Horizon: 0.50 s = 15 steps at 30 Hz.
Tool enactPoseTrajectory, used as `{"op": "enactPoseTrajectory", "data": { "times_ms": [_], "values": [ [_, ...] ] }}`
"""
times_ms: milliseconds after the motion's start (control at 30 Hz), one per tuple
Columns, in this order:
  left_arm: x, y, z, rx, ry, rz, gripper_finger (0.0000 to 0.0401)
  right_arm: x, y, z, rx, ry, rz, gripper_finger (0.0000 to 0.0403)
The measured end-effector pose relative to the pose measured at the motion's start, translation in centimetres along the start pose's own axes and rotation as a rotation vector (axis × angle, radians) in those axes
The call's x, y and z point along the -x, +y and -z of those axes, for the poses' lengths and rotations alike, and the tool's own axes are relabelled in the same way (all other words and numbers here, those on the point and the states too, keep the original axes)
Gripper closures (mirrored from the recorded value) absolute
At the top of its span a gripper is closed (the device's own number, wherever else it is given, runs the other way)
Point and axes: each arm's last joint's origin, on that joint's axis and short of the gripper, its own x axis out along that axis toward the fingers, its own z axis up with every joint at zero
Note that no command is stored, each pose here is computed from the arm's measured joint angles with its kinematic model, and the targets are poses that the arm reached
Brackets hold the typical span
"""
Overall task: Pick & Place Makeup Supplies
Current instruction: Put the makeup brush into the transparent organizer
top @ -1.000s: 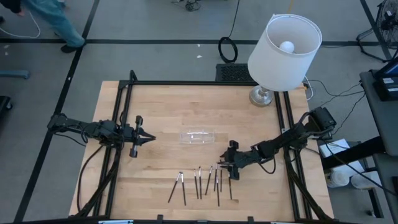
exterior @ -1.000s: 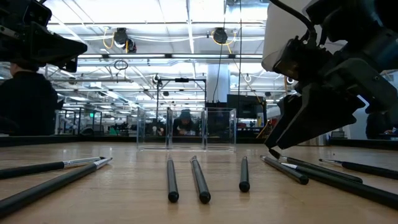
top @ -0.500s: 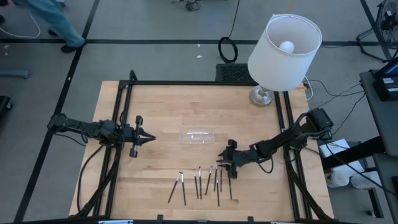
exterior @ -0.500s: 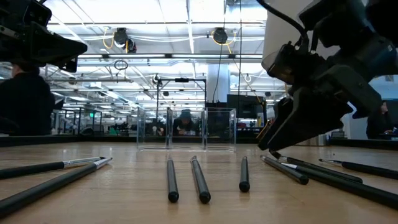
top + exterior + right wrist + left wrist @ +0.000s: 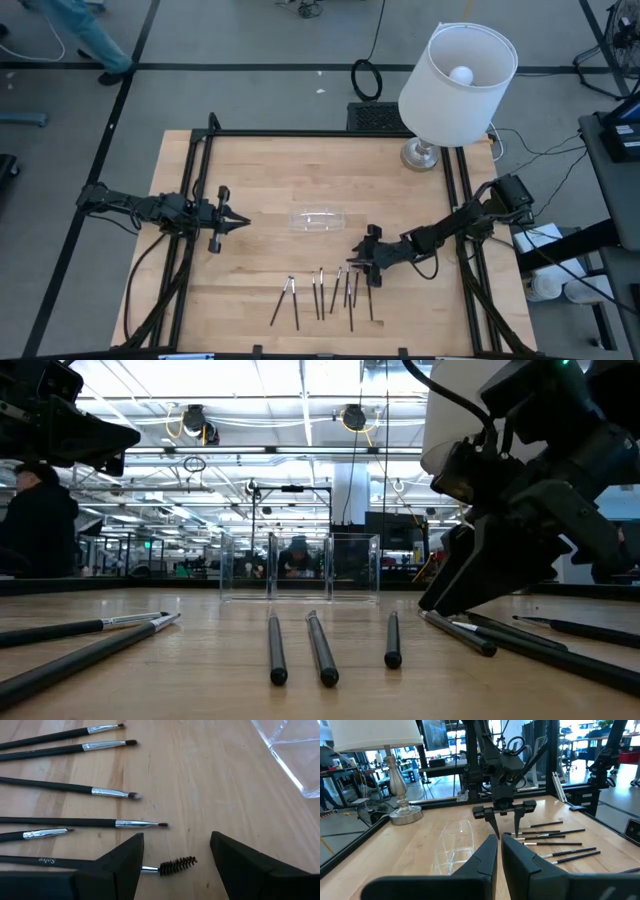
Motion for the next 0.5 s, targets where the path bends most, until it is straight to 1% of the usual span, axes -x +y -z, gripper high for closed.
{"op": "enactPoseTrajectory", "data": {
  "times_ms": [500],
  "values": [
    [0.0, 0.0, 0.0, 0.000, 0.000, 0.000, 0.0370, 1.5, -0.1, -1.0, -0.033, -0.017, -0.007, 0.0181]
  ]
}}
